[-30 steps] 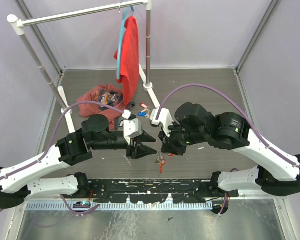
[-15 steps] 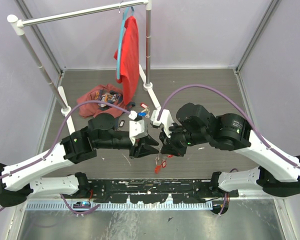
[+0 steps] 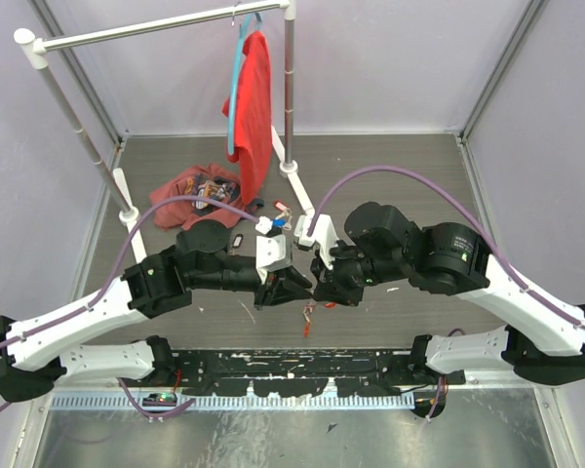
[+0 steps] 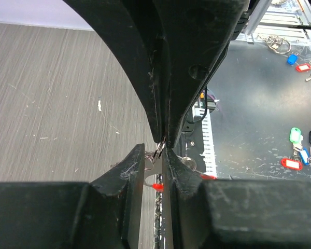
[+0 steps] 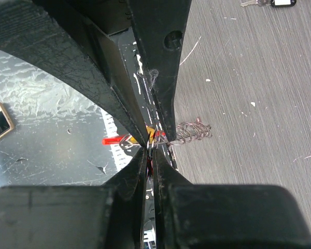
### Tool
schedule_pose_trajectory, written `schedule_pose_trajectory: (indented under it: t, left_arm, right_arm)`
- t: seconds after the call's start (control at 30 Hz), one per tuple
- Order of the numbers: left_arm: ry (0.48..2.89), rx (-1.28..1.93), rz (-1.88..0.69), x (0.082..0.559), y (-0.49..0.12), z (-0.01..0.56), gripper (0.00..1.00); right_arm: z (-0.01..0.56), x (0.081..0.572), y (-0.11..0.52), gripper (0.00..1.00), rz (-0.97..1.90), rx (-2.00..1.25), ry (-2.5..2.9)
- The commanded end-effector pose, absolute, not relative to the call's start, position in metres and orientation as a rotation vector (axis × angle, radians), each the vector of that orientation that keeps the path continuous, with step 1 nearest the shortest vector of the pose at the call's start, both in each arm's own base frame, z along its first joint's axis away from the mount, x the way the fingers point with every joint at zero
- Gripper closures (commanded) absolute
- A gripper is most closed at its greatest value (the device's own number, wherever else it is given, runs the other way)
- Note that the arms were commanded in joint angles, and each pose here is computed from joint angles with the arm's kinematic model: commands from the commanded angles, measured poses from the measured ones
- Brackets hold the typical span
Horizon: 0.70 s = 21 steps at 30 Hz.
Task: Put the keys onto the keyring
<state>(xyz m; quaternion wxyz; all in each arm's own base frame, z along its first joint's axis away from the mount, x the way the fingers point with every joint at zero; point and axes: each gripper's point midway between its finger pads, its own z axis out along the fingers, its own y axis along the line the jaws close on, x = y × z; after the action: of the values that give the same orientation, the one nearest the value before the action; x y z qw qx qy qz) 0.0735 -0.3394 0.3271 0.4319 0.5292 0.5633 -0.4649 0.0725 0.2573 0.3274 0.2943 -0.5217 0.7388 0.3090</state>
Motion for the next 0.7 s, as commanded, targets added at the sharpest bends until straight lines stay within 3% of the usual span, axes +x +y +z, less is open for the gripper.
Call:
schedule_pose_trajectory:
  t: [0.0, 0.3, 0.4, 0.57, 0.67]
  left_arm:
    - [1.332, 1.313, -1.189, 0.069, -0.343, 0.350, 0.75]
    - [1.337, 1.315, -1.203, 0.067, -0.344, 0.350, 0.99]
    - [1.343, 1.306, -1.203, 0.067, -0.343, 0.350, 1.00]
    - [1.345, 1.232, -1.174, 0.075, -0.337, 0.358, 1.00]
    - [1.345, 1.160, -1.159, 0.082, -0.334, 0.361, 1.00]
  right_arm:
    - [0.347, 0.072, 0.268, 0.99, 0.890, -1.359, 1.859]
    - [0.353, 0.075, 0.268, 0.99, 0.894, -1.334, 1.833]
    - [0.357, 0.076, 0.267, 0.98, 0.893, -1.309, 1.822]
    - [0.369, 0.085, 0.264, 0.72, 0.900, -1.178, 1.786]
    - [0.387, 0.093, 0.255, 0.63, 0.922, -1.004, 1.760]
